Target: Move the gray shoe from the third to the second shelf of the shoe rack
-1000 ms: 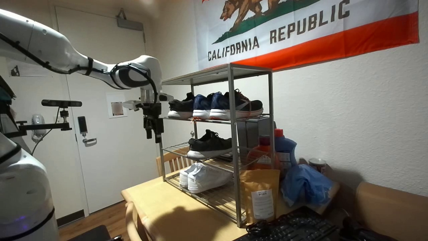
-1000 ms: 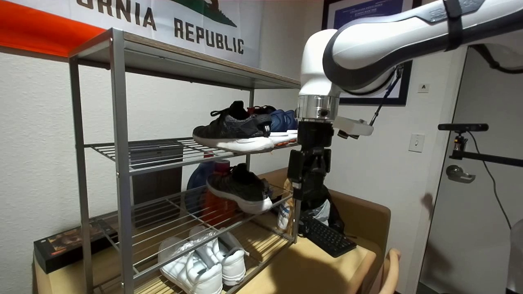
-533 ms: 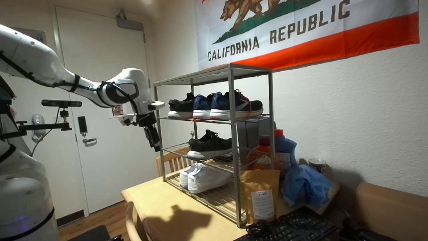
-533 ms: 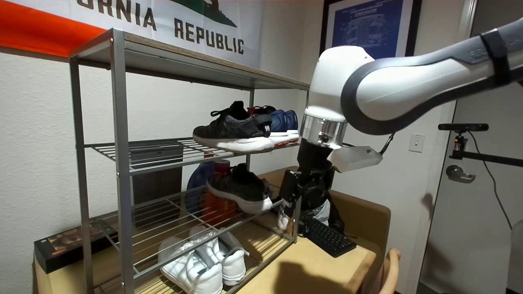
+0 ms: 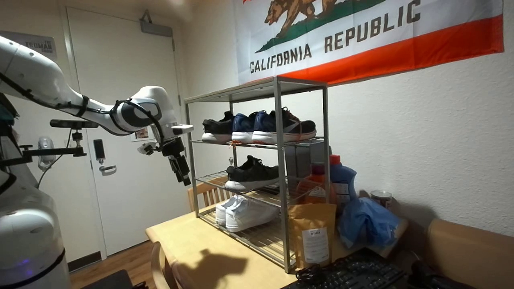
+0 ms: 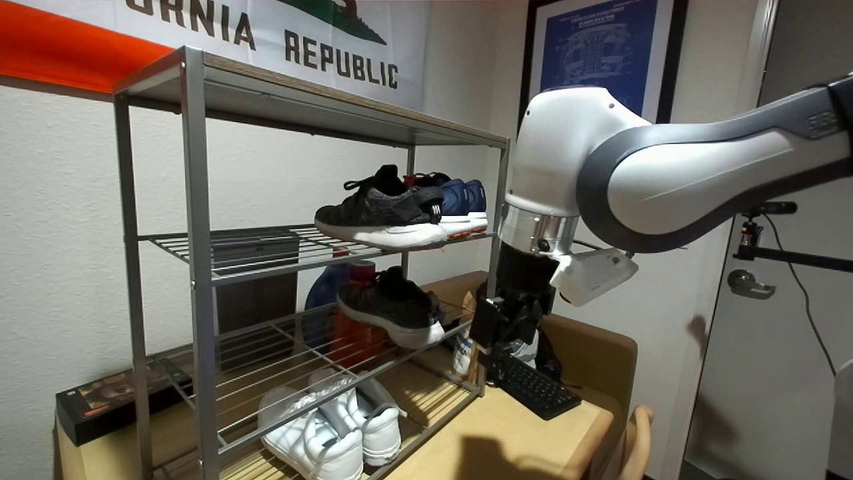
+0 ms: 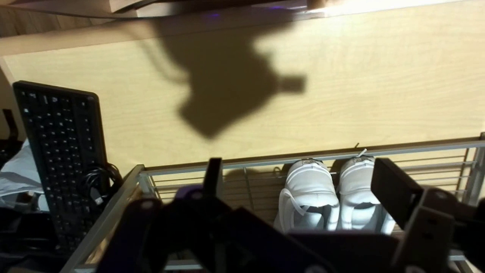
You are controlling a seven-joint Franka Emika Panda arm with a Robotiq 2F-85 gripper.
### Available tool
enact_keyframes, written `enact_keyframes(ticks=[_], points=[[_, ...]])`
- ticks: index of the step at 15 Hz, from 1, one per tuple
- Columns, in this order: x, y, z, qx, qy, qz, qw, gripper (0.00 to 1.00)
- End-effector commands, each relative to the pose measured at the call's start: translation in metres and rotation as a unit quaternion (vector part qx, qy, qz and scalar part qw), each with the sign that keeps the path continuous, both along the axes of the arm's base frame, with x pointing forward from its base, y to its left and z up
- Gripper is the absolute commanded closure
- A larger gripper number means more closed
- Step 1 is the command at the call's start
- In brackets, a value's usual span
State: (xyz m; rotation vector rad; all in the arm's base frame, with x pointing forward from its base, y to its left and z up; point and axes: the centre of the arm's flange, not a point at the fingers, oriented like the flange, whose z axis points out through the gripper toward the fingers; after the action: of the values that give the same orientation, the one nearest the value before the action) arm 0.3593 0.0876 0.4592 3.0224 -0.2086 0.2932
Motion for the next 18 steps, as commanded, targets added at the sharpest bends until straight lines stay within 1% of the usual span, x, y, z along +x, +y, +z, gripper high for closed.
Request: enact_keyframes(ticks=[1, 3, 5, 7, 9, 11, 13, 18], points=[[-0.002, 0.016, -0.012, 0.064, -0.054, -0.040, 0.9957, 0.00], [-0.007, 0.028, -0.019, 0.110, -0.083, -0.058, 0.9887, 0.00], [-0.016, 0.040, -0.025, 0.143, -0.103, -0.068, 0.9819, 0.00], [-0.027, 0.049, -0.028, 0.164, -0.120, -0.075, 0.9762, 0.00], [-0.044, 0.056, -0.024, 0.182, -0.140, -0.079, 0.9700, 0.00], [-0.058, 0.063, -0.011, 0.193, -0.156, -0.084, 0.9651, 0.00], [-0.069, 0.065, 0.001, 0.194, -0.167, -0.089, 0.9624, 0.00], [-0.091, 0.058, 0.022, 0.198, -0.196, -0.110, 0.9541, 0.00]])
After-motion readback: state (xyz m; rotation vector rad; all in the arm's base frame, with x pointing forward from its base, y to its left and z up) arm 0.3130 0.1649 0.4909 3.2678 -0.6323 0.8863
